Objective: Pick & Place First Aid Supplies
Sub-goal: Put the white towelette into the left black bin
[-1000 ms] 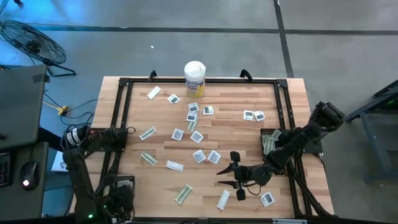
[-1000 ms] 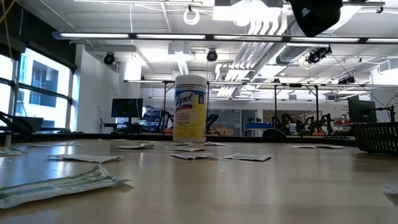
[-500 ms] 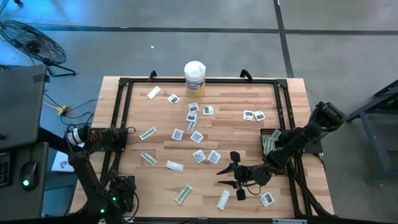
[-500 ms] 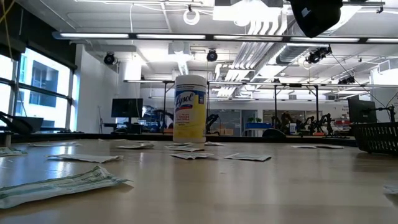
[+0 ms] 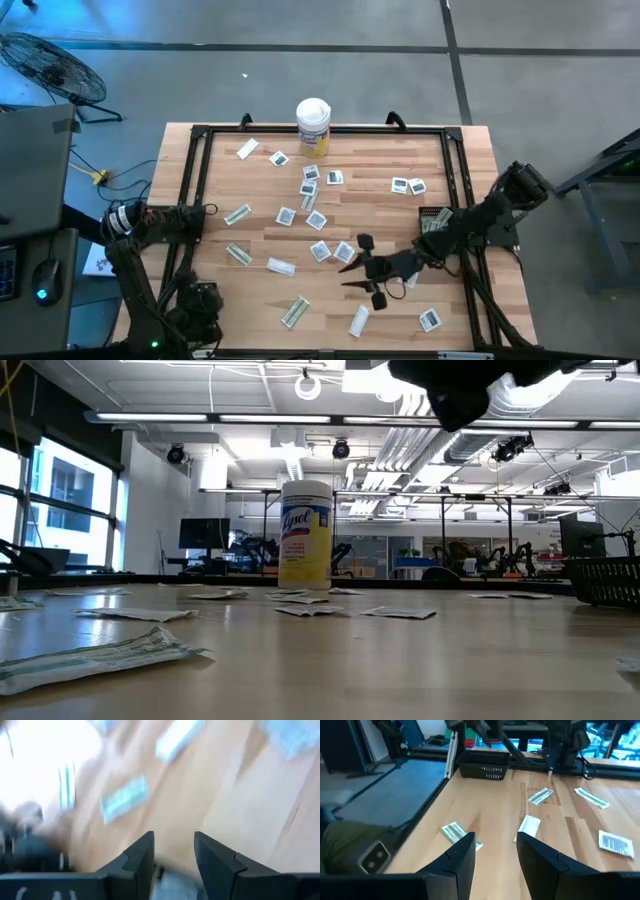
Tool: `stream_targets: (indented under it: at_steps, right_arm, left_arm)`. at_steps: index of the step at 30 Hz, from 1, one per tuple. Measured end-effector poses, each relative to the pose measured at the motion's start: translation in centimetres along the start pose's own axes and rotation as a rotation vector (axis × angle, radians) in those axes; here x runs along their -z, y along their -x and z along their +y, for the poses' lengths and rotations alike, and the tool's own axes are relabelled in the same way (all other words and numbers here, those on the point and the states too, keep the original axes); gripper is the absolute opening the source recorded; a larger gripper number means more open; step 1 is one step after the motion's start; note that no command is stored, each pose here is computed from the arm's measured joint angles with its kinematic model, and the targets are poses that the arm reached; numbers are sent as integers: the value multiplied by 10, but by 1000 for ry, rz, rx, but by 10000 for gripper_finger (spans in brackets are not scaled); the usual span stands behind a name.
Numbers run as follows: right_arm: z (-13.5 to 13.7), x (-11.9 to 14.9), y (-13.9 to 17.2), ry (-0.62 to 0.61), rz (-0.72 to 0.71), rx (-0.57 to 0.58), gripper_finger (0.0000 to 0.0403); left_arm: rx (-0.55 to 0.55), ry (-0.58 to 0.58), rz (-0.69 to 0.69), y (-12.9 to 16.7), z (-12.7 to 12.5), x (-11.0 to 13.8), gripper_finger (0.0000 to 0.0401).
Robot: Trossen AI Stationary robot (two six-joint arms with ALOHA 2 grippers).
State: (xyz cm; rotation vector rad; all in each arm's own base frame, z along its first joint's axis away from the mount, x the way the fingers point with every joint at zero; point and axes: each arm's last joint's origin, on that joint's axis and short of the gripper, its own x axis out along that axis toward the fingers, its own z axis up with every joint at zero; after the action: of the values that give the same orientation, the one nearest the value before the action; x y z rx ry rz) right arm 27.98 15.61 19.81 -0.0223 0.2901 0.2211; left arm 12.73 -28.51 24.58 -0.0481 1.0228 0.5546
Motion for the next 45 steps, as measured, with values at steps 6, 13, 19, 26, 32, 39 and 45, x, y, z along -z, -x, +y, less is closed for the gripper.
stream_targets:
  at_steps: [6,13,19,26,32,39,45]
  right_arm:
    - [-15,18,-22,99,23,-26,138]
    - [-43,31,-56,79,137,38,138]
    - [-63,50,-77,22,376,124,138]
    - [-78,60,-97,40,413,109,138]
    - [-83,73,-106,21,426,64,138]
    - [-84,74,-106,30,429,125,138]
    - [-85,78,-107,88,447,169,134]
  left_arm:
    - [29,6,-279,-20,-8,-25,136]
    - [38,-57,-177,-90,-18,-55,136]
    - [121,-190,-128,-137,-19,-87,136]
    - [34,-283,-61,-154,8,-95,110]
    - [59,-142,-102,-161,46,-87,73]
    - [181,-1,-349,-167,65,-88,67]
    - [237,79,-596,-169,64,-98,66]
